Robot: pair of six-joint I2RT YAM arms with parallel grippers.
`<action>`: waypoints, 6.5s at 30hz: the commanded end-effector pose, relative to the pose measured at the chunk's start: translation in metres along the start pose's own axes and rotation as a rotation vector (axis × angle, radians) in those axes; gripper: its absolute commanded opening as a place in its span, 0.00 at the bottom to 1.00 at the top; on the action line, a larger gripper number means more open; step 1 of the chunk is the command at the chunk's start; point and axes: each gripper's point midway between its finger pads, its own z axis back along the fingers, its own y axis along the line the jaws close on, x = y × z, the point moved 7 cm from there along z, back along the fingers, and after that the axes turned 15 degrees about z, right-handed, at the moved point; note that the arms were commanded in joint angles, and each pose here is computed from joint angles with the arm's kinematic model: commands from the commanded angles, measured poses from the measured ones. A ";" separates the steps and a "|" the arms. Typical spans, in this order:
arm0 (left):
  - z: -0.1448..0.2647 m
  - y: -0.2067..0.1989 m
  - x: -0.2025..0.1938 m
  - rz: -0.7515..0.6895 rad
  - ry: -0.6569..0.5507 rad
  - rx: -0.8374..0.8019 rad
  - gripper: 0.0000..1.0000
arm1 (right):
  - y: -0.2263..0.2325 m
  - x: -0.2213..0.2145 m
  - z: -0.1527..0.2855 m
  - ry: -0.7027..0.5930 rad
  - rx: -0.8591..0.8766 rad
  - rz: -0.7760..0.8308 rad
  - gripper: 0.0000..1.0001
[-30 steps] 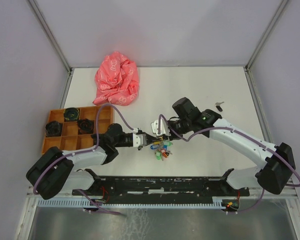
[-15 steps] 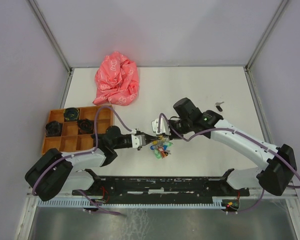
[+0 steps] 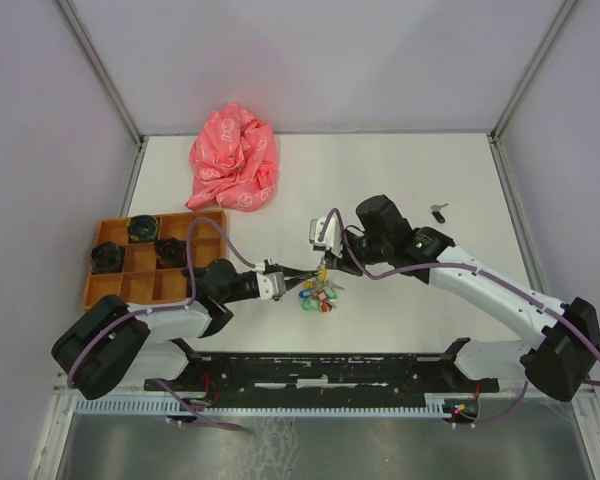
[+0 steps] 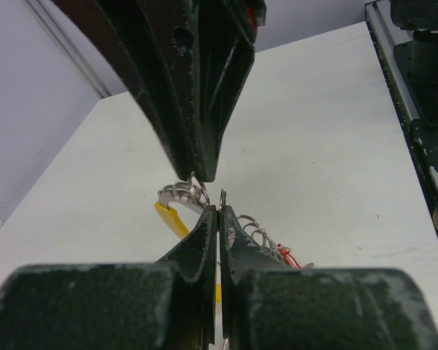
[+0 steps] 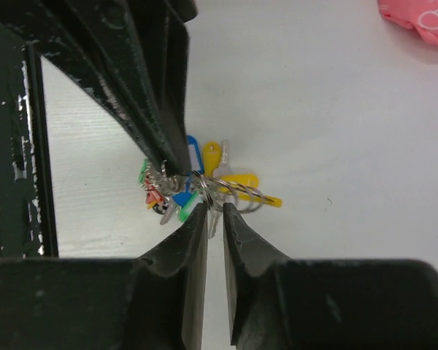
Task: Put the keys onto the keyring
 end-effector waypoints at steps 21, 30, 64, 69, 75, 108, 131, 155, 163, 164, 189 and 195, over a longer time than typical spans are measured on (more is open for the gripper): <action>0.001 0.036 0.010 0.402 -0.102 0.382 0.03 | -0.066 -0.055 0.058 0.268 -0.857 -0.681 1.00; 0.022 0.067 -0.001 0.649 -0.042 0.641 0.03 | -0.084 -0.076 0.054 0.404 -0.819 -0.733 1.00; 0.028 0.066 -0.012 0.639 0.191 0.632 0.03 | -0.146 -0.333 0.091 0.626 -0.791 -1.461 0.64; 0.028 0.066 -0.009 0.627 0.183 0.627 0.03 | -0.129 -0.331 0.088 0.660 -0.738 -1.492 0.49; 0.029 0.064 -0.005 0.619 0.170 0.623 0.03 | -0.102 -0.313 0.084 0.669 -0.700 -1.523 0.31; 0.031 0.062 0.004 0.588 0.164 0.616 0.03 | -0.033 -0.132 -0.022 0.577 -0.354 -1.093 0.64; 0.031 0.062 0.003 0.577 0.179 0.607 0.03 | 0.002 -0.150 -0.044 0.554 -0.092 -1.187 0.66; 0.030 0.062 -0.003 0.580 0.204 0.601 0.03 | -0.027 -0.128 -0.036 0.584 -0.174 -0.992 0.36; 0.030 0.062 -0.003 0.580 0.208 0.597 0.03 | -0.029 -0.140 -0.053 0.555 -0.100 -1.020 0.34; 0.030 0.062 -0.003 0.579 0.208 0.596 0.03 | -0.028 -0.141 -0.055 0.555 -0.092 -1.023 0.33; 0.029 0.061 -0.003 0.582 0.208 0.589 0.03 | -0.021 -0.149 -0.066 0.543 -0.031 -1.023 0.30; 0.029 0.061 -0.003 0.584 0.208 0.588 0.03 | -0.021 -0.145 -0.059 0.545 -0.026 -1.011 0.14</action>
